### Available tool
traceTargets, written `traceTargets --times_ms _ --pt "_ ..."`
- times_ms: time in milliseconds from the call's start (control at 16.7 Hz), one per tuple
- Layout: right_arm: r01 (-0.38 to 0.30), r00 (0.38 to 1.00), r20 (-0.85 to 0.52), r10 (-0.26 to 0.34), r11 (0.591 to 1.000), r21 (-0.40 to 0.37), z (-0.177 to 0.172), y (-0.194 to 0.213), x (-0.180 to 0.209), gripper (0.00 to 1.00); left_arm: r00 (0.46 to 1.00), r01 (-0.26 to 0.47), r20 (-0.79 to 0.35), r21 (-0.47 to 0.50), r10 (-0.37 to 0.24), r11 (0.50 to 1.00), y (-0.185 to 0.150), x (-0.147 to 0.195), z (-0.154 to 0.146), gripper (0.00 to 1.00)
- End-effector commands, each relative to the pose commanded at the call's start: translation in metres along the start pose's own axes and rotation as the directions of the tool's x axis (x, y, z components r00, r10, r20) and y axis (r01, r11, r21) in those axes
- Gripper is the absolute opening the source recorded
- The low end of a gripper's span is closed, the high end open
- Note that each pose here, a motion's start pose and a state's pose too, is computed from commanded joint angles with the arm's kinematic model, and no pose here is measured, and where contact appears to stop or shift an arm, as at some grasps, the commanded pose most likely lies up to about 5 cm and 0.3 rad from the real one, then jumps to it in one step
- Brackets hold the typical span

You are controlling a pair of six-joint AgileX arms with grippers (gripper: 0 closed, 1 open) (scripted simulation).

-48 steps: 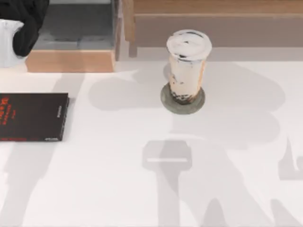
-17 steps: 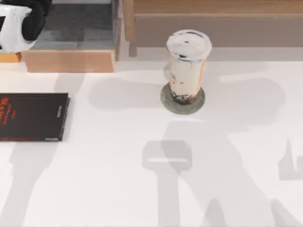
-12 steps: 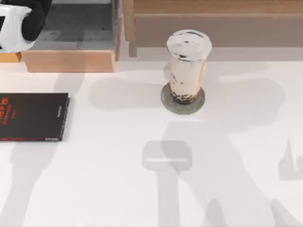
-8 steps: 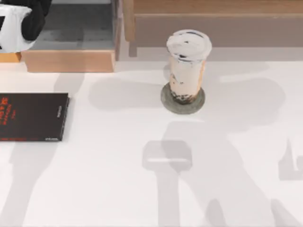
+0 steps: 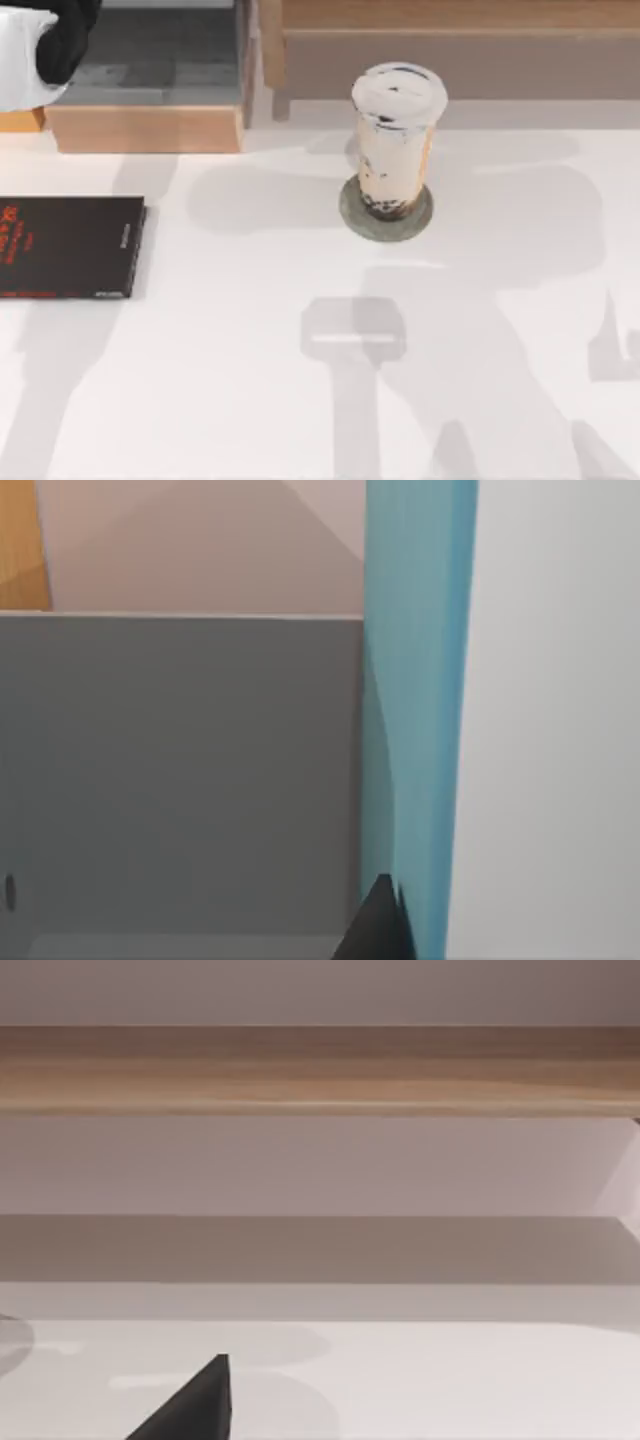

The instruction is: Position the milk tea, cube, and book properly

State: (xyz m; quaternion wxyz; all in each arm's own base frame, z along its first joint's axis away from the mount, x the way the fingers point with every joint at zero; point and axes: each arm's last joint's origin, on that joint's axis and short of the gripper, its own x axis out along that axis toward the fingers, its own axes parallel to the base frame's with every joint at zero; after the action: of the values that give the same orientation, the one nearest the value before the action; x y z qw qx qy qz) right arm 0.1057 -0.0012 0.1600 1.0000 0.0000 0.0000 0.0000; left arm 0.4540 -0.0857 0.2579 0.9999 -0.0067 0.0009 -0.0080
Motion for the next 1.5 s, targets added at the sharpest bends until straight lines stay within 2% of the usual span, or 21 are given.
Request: traceTargets --times_ms 240,420,540,660,840,960,1080,1260,1380,1500 --pt "0.0 1.0 0.0 0.0 1.0 0.0 0.0 0.0 0.0 1.0 0.997 0.04 0.061 0.092 -0.046 0.995 -0.001 -0.018 0.017 0.0" --pt "0.0 1.0 0.0 0.0 1.0 0.0 0.0 0.0 0.0 1.0 0.981 0.066 0.16 0.262 -0.111 0.963 -0.001 -0.05 0.04 0.0" --pt "0.0 1.0 0.0 0.0 1.0 0.0 0.0 0.0 0.0 1.0 0.961 0.046 0.23 0.415 -0.154 0.909 0.001 -0.074 0.054 0.0" --pt "0.0 1.0 0.0 0.0 1.0 0.0 0.0 0.0 0.0 1.0 0.942 -0.009 0.277 0.583 -0.188 0.812 0.006 -0.099 0.058 0.0" --pt "0.0 1.0 0.0 0.0 1.0 0.0 0.0 0.0 0.0 1.0 0.934 -0.105 0.281 0.804 -0.219 0.586 0.016 -0.13 0.043 0.0" --pt "0.0 1.0 0.0 0.0 1.0 0.0 0.0 0.0 0.0 1.0 0.943 -0.134 0.247 0.895 -0.223 0.425 0.026 -0.147 0.023 0.0" --pt "0.0 1.0 0.0 0.0 1.0 0.0 0.0 0.0 0.0 1.0 0.961 -0.12 0.182 0.953 -0.21 0.279 0.037 -0.16 -0.003 0.0" --pt "0.0 1.0 0.0 0.0 1.0 0.0 0.0 0.0 0.0 1.0 0.987 0.003 0.016 0.994 -0.161 0.112 0.056 -0.175 -0.052 0.0" --pt "0.0 1.0 0.0 0.0 1.0 0.0 0.0 0.0 0.0 1.0 0.985 0.135 -0.129 0.99 -0.118 0.048 0.068 -0.183 -0.088 0.0" --pt "0.0 1.0 0.0 0.0 1.0 0.0 0.0 0.0 0.0 1.0 0.958 0.278 -0.277 0.961 -0.075 0.006 0.079 -0.193 -0.122 0.0"
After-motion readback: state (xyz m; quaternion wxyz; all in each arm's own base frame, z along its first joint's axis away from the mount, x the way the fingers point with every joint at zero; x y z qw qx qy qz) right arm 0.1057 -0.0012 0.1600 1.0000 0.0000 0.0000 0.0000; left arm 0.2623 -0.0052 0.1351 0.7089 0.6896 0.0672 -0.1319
